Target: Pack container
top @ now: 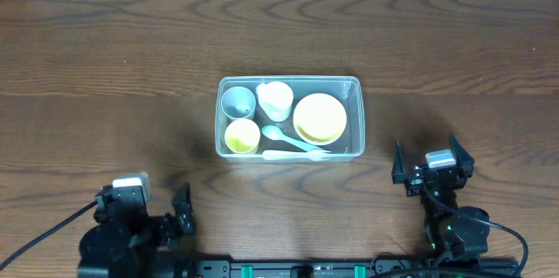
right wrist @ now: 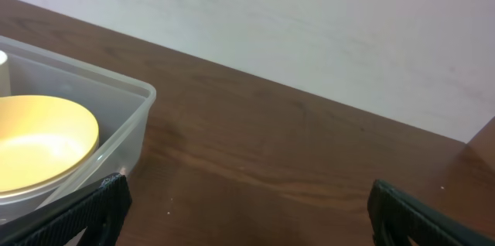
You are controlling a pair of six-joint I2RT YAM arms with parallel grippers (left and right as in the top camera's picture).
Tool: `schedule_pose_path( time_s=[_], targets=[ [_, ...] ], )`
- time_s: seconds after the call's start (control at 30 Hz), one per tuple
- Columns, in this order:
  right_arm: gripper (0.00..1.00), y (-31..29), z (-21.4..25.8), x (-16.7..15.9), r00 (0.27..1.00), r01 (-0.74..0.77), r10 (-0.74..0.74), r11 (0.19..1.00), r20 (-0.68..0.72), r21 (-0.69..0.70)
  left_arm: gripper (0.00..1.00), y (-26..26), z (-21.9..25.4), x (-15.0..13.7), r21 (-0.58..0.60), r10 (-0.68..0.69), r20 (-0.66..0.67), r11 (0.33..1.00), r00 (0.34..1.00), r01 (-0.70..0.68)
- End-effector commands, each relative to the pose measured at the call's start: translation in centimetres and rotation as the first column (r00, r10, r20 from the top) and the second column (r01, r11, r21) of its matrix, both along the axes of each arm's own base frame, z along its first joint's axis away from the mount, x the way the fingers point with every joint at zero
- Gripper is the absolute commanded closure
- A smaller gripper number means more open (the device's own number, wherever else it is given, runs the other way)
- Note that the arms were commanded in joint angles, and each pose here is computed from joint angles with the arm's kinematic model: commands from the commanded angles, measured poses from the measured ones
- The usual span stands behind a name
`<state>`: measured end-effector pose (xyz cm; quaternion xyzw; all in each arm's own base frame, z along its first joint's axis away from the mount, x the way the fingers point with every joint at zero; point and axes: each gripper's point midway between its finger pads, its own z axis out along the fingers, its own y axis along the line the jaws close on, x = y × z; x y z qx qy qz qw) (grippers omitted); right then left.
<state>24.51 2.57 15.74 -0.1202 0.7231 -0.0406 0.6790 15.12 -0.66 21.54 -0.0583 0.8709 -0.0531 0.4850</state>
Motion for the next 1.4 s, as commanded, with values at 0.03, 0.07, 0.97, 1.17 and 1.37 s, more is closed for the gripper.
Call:
schedule_pose_path(
  time_s=[0.03,0.07,0.97,1.17,1.37],
  targets=[
    [0.01,0.1,-0.1,0.0,1.000,-0.005,0.005,1.000,0.002,-0.011,0.02,1.1,-2.8,1.8,0.019,0.062,0.034,0.998,0.997,-0.063],
    [0.01,0.1,-0.1,0.0,1.000,-0.005,0.005,1.000,0.002,-0.011,0.02,1.2,-3.3,2.4,0.020,0.071,0.053,0.997,0.996,-0.072],
    [0.01,0.1,-0.1,0.0,1.000,-0.005,0.005,1.000,0.002,-0.011,0.02,1.8,-7.8,9.2,0.020,0.095,0.390,0.994,0.916,-0.111],
    [0.01,0.1,-0.1,0.0,1.000,-0.005,0.005,1.000,0.002,-0.011,0.02,1.8,-7.9,9.2,0.020,0.094,0.388,0.994,0.917,-0.111],
    [0.01,0.1,-0.1,0.0,1.000,-0.005,0.005,1.000,0.002,-0.011,0.02,1.8,-7.9,9.2,0.021,0.095,0.387,0.994,0.917,-0.111]
  ],
)
